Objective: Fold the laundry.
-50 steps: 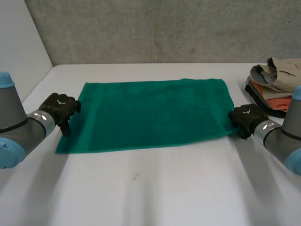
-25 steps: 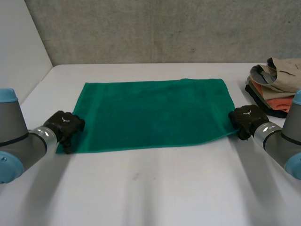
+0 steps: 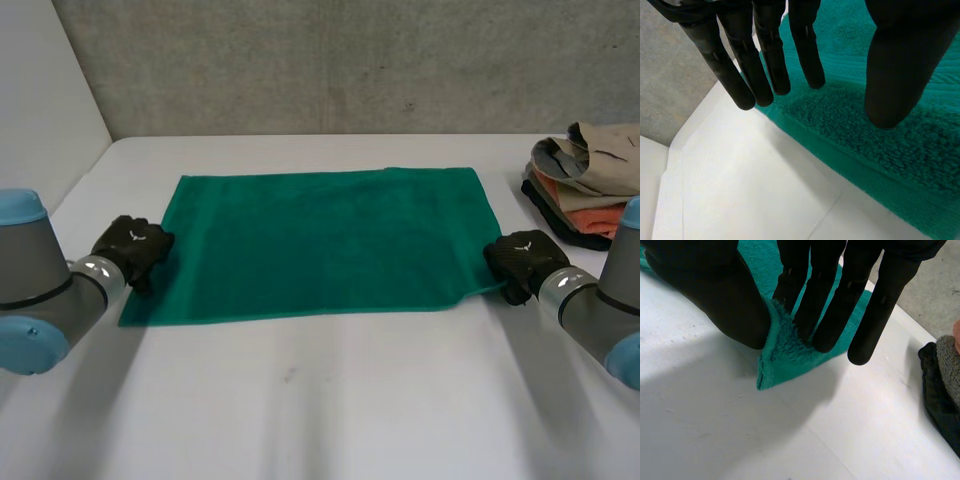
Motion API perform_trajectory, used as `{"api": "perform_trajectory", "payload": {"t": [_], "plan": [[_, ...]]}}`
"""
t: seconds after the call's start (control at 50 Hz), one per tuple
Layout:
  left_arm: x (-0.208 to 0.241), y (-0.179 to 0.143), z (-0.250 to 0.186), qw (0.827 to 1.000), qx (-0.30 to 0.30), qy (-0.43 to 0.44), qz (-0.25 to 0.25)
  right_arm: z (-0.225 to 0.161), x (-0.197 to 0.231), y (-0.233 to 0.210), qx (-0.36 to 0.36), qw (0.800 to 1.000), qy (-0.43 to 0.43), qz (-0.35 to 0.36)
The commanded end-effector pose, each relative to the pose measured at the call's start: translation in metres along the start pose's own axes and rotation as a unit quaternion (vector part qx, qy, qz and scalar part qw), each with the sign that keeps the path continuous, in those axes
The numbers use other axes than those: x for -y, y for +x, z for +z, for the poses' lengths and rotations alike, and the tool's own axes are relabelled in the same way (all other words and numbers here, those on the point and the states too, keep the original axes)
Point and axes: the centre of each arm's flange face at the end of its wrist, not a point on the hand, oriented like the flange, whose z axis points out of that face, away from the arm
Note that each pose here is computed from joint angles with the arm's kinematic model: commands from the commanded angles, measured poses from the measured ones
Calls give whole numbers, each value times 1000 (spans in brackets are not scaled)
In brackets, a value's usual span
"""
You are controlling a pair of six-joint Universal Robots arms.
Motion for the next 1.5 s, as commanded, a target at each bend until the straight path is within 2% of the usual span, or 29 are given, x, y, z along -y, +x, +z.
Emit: {"api": "perform_trajectory", "payload": {"t": [0.02, 0.12, 0.24, 0.42, 0.58, 0.76, 0.88, 1.08, 1.16, 1.32, 1.44, 1.5], "plan": [[3, 1, -5, 1000, -18, -13, -7, -2, 0, 1, -2, 1000, 0, 2], [15, -6, -26, 999, -27, -24, -22, -2, 1, 3, -3, 1000, 1, 3], [9, 3, -37, 997, -57, -38, -36, -2, 2, 2, -2, 1000, 3, 2], [-8, -2, -18, 998, -43, -38, -21, -2, -1, -1, 2, 1000, -3, 0], [-17, 9, -3, 998, -49, -42, -5, -2, -2, 3, -2, 1000, -3, 4], [-10, 6, 8, 999, -26, -19, 22, -3, -2, 3, -3, 1000, -3, 5], [1, -6, 15, 1000, 12, 11, 7, -5, -2, 1, -1, 1000, -3, 4], [0, 2, 16, 1000, -3, 11, -7, -6, -2, 0, 0, 1000, -5, 2], [5, -5, 9, 1000, -5, 10, -16, -7, 1, 2, -3, 1000, -4, 4], [9, -19, -25, 997, -32, -26, -66, -25, 15, 7, 6, 1000, -12, 3], [-3, -25, -58, 990, -58, -100, -78, -57, 13, 9, 65, 993, -93, -41], [-14, -26, -80, 982, -84, -154, -69, -78, 4, 14, 116, 976, -157, -95]]}}
